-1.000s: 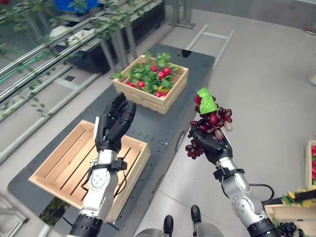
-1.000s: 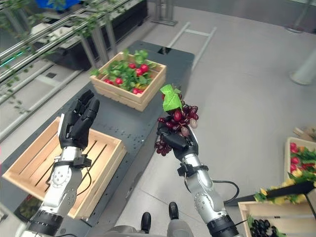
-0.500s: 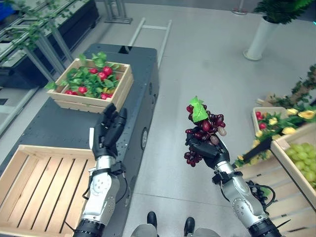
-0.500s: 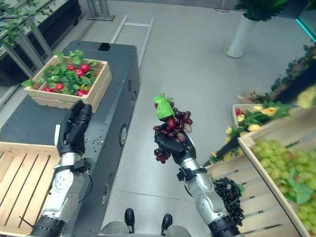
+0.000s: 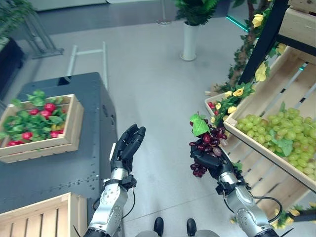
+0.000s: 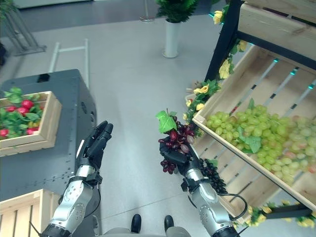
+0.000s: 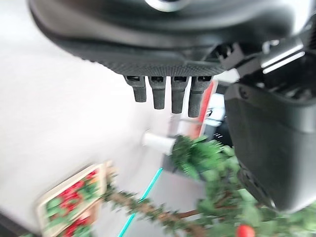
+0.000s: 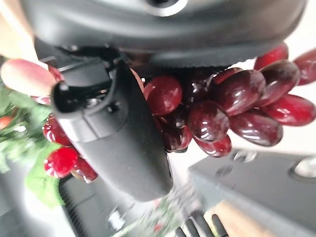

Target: Pick up the fruits from the basket on one side to the basket on the other side

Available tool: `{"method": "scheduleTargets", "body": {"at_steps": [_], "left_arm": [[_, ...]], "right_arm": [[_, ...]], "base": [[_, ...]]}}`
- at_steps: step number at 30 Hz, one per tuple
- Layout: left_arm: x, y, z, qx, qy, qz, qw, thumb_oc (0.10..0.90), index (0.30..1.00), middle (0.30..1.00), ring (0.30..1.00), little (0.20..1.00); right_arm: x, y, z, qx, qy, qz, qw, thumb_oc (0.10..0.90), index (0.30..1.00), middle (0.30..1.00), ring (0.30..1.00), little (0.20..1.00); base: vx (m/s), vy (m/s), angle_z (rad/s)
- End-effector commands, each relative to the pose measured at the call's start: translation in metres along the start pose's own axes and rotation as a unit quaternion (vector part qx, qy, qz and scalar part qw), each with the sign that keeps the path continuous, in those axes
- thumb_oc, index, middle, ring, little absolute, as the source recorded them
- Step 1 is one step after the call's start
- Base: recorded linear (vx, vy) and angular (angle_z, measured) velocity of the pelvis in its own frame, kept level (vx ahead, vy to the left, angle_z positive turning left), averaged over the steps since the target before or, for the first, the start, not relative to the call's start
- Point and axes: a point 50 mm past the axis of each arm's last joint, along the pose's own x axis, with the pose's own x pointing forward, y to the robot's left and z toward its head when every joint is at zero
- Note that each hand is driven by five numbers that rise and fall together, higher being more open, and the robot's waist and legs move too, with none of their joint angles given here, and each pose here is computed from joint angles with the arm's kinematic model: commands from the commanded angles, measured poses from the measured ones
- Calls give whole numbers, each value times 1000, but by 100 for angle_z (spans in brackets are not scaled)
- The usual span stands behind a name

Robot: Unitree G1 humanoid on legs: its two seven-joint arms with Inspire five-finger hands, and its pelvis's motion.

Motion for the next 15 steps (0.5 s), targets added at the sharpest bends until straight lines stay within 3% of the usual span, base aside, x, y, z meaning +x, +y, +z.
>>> {"method": "scheduleTargets", "body": {"at_steps": [1, 9, 15], "left_arm": [[10, -13, 15, -26, -46, -16, 998, 800, 900, 900, 900, 900], [-2, -12, -15, 19, -9, -2, 1000, 800, 900, 900, 900, 900], [4, 10, -19, 12, 9, 48, 999, 800, 900, 900, 900, 900]], "right_arm": [[16, 18, 33, -22, -88, 32, 995, 400, 300, 300, 300, 300], [13, -4, 3, 35, -34, -44, 998, 400, 300, 300, 300, 300], [22, -1, -15, 58, -4, -52, 997, 400, 300, 300, 300, 300]], "base": [[24, 155, -17], [-47, 96, -31], [-41, -110, -81]]}}
